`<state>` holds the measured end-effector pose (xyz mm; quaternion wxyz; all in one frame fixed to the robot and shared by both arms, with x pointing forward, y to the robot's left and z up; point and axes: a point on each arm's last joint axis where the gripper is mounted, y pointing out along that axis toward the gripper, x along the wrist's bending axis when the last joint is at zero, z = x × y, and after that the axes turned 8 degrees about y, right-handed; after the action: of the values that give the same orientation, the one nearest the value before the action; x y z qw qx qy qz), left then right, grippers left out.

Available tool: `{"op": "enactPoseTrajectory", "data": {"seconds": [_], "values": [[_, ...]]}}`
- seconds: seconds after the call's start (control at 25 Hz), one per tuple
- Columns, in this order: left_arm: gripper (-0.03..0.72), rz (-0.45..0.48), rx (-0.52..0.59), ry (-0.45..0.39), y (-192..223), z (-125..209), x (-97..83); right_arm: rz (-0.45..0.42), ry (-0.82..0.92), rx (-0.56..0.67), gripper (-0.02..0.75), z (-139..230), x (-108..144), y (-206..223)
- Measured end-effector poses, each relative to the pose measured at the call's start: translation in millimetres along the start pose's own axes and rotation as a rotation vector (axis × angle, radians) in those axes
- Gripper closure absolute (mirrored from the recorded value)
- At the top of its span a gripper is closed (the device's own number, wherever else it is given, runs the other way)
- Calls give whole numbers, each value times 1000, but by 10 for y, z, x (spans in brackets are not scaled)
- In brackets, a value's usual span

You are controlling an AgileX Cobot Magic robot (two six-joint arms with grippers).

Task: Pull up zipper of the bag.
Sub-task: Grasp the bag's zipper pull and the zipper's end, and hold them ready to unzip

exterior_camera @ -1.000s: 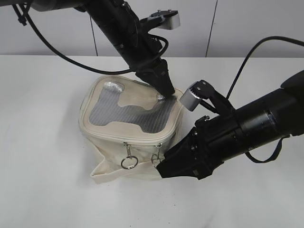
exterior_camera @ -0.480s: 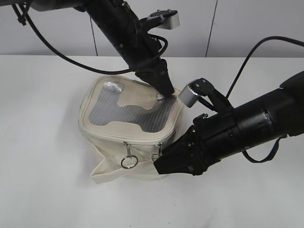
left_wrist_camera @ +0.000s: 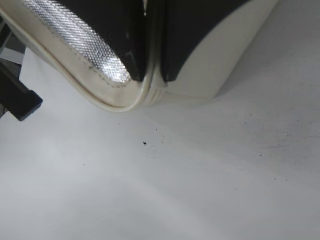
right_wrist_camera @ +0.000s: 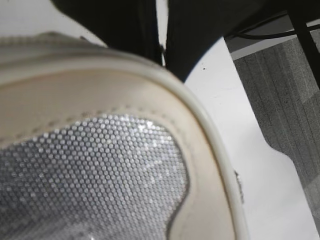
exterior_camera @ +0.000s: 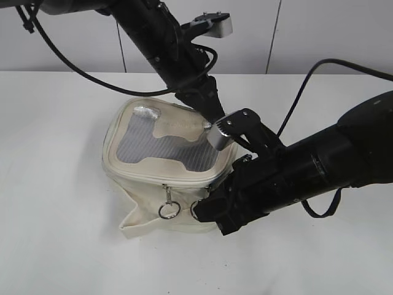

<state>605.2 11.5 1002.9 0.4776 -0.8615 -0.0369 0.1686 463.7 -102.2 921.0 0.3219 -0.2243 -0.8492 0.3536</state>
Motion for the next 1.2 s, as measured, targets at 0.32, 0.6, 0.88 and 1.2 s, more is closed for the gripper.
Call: {"op": "enactPoseTrajectory", "data": {"seconds": [0.32,0.6,0.88,1.2], "values": [[625,-4,-3,-3,0,-2,4,31,-16,0,732,-40,76,-186],[626,0,-9,-6,0,-8,0,33,-14,11,732,-48,144,-318],[627,11,-5,-9,-1,-2,-7,32,-58,17,732,-36,295,-244],[628,40,8,-15,11,19,-30,48,-154,-13,732,-101,549,-156]]}}
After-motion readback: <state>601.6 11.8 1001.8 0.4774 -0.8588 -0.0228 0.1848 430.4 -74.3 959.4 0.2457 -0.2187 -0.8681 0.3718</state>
